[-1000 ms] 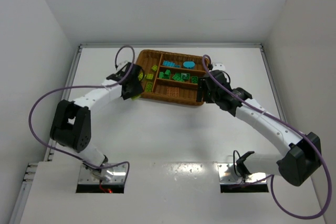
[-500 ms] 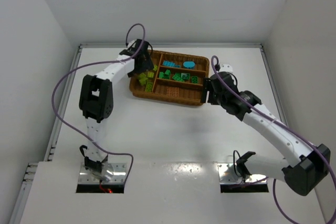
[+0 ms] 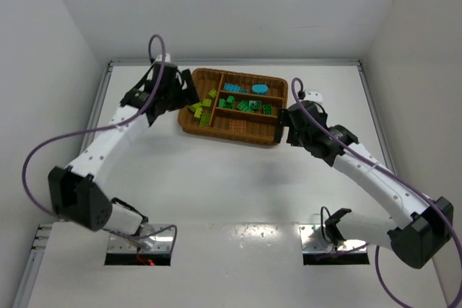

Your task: Sort the legos into containers by color

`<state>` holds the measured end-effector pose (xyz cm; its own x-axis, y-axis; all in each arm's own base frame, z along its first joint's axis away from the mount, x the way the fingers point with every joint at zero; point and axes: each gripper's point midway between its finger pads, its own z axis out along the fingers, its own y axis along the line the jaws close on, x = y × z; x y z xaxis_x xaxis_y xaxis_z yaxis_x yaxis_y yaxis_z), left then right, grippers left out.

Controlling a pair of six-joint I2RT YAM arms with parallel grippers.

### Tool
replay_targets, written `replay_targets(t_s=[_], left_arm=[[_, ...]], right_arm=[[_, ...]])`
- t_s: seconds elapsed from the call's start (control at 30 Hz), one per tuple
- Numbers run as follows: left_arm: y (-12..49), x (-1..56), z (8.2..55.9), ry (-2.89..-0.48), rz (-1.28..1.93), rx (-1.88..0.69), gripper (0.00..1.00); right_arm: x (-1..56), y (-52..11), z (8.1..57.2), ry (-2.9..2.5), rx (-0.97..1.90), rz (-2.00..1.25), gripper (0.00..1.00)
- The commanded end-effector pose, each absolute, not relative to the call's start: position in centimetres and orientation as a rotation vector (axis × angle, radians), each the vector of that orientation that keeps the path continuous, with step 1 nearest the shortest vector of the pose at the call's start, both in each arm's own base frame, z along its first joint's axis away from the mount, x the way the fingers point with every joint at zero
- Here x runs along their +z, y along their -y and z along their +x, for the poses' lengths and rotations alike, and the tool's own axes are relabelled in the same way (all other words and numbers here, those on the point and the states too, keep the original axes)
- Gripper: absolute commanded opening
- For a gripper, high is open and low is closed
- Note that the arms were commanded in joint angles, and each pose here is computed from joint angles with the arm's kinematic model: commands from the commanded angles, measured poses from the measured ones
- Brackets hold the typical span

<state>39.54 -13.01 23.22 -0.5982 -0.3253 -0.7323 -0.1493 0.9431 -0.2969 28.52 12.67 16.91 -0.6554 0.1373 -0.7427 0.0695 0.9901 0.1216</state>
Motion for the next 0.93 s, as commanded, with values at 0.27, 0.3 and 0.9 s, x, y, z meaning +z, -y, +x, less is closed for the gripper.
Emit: replay_targets(t_s=[0.27, 0.3, 0.9], left_arm=[[10.4, 20.8, 32.4, -2.259, -0.197, -0.208, 0.99], [10.2, 21.2, 32.4, -2.246, -0.202, -0.203, 0.99], [10.8, 22.2, 32.8, -2.231, -0.204, -0.237, 0.99]], right_arm=[[16.9, -9.1, 29.1, -2.246, -0.145, 0.404, 1.00], [16.7, -9.0, 29.2, -2.245, -0.164, 0.405, 1.00], [15.6, -8.9, 28.1, -2.275, -0.115, 0.363, 1.00]])
